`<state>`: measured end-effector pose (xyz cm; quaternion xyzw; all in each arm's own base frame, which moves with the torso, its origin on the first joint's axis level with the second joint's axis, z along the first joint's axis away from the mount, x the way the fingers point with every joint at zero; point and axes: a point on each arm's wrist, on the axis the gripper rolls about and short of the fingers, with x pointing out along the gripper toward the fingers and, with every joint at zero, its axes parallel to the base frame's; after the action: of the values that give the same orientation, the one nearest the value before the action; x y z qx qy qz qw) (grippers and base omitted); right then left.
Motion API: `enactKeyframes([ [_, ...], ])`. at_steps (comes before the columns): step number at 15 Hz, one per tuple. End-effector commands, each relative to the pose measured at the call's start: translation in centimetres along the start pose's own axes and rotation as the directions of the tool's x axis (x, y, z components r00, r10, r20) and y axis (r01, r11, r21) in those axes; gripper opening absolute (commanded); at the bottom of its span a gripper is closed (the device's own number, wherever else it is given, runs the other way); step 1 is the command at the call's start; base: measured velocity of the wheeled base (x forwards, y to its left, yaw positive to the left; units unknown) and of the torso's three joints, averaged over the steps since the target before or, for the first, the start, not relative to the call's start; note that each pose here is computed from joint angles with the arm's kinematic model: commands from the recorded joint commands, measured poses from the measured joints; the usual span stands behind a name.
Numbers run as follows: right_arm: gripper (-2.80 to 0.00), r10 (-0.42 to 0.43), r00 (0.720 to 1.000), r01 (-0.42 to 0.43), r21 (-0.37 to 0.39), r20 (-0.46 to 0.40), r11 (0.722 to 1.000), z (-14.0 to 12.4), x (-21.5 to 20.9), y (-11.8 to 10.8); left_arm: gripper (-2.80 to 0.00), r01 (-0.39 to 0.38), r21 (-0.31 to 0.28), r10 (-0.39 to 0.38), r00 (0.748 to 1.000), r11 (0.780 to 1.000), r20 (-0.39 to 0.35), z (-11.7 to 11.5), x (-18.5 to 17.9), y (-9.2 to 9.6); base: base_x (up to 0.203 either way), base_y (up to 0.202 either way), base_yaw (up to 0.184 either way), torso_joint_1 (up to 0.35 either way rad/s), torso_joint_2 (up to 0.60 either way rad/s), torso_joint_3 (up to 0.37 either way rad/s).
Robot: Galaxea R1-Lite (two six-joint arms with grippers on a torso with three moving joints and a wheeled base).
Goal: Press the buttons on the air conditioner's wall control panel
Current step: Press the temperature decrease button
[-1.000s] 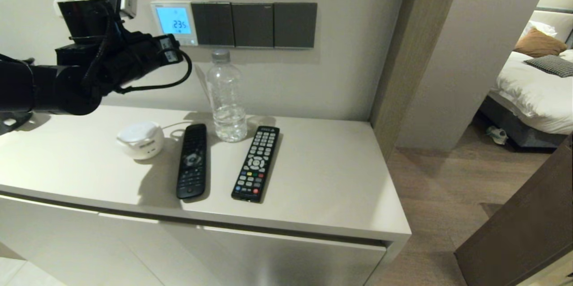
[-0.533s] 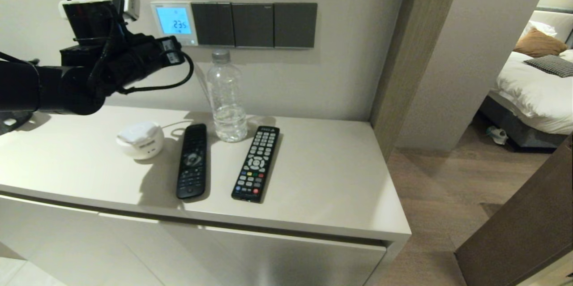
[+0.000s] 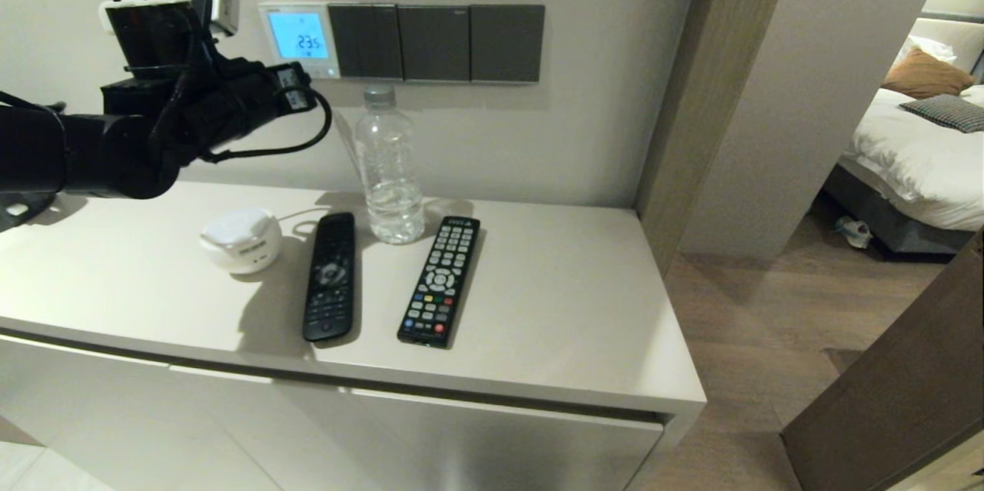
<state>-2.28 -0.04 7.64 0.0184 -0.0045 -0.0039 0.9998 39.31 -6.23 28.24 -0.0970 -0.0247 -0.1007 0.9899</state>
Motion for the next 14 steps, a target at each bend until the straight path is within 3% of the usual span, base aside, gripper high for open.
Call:
enactKeyframes([
  [1, -2.80, 0.000, 1.000, 0.000, 0.000, -0.003, 1.000, -0.04, 0.02, 0.00, -2.80, 0.002, -0.001, -0.002, 1.000, 1.000, 0.010, 0.43, -0.43, -0.10, 0.000, 0.000, 0.000, 0.000, 0.00, 0.000],
  [14, -2.80, 0.000, 1.000, 0.000, 0.000, -0.003, 1.000, -0.04, 0.02, 0.00, -2.80, 0.001, -0.002, -0.001, 1.000, 1.000, 0.004, 0.00, 0.22, 0.01, 0.000, 0.000, 0.000, 0.000, 0.00, 0.000],
])
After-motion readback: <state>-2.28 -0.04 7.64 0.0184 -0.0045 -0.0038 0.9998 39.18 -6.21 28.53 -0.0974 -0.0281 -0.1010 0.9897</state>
